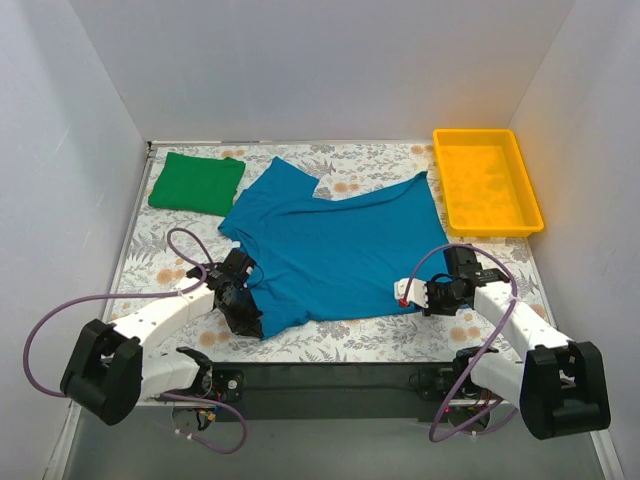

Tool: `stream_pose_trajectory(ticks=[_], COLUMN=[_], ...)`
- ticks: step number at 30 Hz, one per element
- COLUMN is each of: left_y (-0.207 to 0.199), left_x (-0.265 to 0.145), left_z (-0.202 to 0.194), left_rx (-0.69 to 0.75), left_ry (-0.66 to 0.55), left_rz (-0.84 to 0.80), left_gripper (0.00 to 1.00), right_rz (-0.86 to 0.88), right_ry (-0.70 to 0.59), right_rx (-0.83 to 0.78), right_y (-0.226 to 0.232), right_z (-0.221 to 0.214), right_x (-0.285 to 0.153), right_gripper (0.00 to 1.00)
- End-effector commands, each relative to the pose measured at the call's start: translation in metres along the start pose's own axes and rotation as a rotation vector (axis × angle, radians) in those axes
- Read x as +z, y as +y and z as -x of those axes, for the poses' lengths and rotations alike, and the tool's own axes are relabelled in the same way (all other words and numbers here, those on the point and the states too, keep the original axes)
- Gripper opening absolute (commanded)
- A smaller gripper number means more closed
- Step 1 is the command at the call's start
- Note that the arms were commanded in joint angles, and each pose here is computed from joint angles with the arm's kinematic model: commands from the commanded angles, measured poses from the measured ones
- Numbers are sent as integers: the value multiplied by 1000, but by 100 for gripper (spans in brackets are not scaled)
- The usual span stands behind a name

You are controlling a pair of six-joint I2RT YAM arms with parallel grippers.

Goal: Fold and stack the t-shirts

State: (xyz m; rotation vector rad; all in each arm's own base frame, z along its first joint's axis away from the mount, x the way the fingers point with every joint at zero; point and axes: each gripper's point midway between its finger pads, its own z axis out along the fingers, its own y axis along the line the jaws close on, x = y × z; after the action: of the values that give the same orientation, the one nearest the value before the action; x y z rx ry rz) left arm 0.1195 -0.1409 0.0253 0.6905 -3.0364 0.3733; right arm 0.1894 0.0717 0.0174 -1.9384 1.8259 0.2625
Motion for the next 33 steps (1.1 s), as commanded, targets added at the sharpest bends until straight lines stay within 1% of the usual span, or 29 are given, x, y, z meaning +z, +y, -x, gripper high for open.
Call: stream_pose_trajectory(ticks=[1, 4, 8, 12, 14, 16, 20, 22, 24, 27, 28, 30, 31, 32, 33], left_y=[5, 10, 11, 6, 7, 10, 8, 2, -8, -23, -29, -41, -45, -48, -55], left_x=[-18, -26, -39, -65, -72, -77, -86, -94, -109, -128, -134, -142, -145, -147, -155], left_z=[-13, -19, -26, -29, -32, -39, -51, -55, -54, -56, -62, -63, -61, -57, -49], left_rx=[-1, -4, -7, 3, -2, -11, -6, 12, 32, 66, 90, 151, 169, 182, 217], left_ry=[27, 27, 38, 20, 18, 31, 61, 60, 25, 14, 45, 38, 29, 2, -41], left_rz=[-5, -3, -22, -56, -66, -77, -132, -192, -271, -364, -406, -482, -499, -505, -521], left_gripper=[0, 0, 0, 0, 0, 0, 0, 0, 0, 0, 0, 0, 12, 22, 32], right_rz=[97, 92, 88, 76, 86, 85, 101, 102, 105, 95, 86, 61, 45, -1, -19], right_ry=[135, 184, 196, 179, 144, 104, 90, 74, 59, 45, 47, 47, 48, 40, 29], right_rx=[-33, -61, -83, -98, -102, -105, -94, -87, -86, -87, -90, -91, -73, -72, -52], right_y=[37, 43, 49, 53, 56, 57, 59, 59, 60, 57, 54, 48, 44, 31, 25], right_z=[-27, -35, -34, -27, -18, -8, -3, 1, 4, 10, 11, 14, 16, 24, 28], right_x=[-9, -18, -28, -39, -45, -48, -53, -54, -57, -62, -65, -70, -73, -84, -87], right_gripper=[1, 1, 1, 1, 1, 1, 1, 1, 1, 1, 1, 13, 20, 36, 43])
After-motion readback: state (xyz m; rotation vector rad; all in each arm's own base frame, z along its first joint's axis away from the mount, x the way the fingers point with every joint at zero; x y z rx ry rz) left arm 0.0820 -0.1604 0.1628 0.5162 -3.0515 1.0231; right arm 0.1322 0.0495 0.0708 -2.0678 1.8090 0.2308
